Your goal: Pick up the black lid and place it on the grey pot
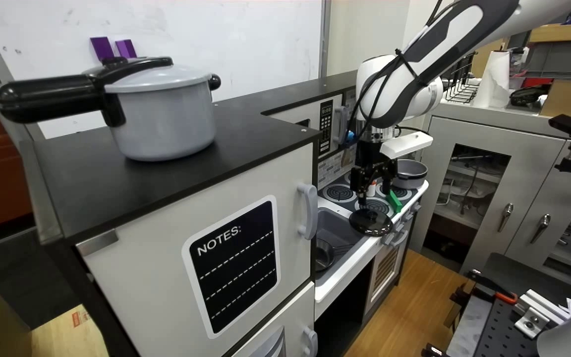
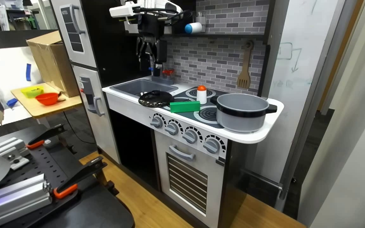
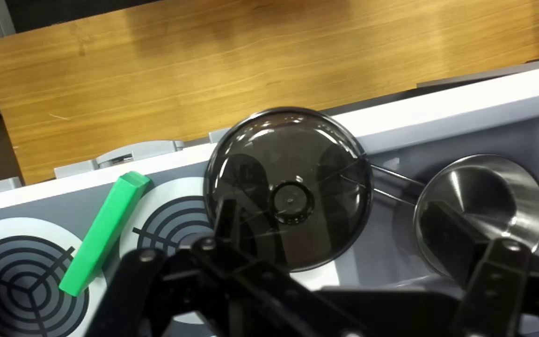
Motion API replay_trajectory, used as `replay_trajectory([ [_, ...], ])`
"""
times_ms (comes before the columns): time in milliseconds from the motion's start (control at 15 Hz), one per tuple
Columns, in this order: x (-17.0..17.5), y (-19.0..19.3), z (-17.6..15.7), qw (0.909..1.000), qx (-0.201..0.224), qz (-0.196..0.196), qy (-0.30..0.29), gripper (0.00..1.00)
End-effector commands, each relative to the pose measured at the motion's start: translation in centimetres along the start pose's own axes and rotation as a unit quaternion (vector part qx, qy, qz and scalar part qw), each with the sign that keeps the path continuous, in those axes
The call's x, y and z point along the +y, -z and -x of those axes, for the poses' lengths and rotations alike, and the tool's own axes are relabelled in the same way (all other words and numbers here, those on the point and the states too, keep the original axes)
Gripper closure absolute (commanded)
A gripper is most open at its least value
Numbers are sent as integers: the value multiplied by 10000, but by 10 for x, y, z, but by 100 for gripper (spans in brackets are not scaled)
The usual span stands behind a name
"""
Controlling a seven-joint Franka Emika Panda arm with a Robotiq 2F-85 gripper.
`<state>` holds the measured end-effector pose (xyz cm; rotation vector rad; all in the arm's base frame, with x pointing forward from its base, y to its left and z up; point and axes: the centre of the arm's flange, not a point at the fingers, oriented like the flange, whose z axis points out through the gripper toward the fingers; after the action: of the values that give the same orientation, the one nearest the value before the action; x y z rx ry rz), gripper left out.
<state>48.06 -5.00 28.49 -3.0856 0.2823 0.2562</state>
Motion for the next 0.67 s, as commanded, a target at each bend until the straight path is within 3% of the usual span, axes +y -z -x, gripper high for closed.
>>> replay_trajectory([
  [0,15,-2,-15,9997,-12,-22,-242,0],
  [600,22,-29,-19,9971,-197,-448,-580,0],
])
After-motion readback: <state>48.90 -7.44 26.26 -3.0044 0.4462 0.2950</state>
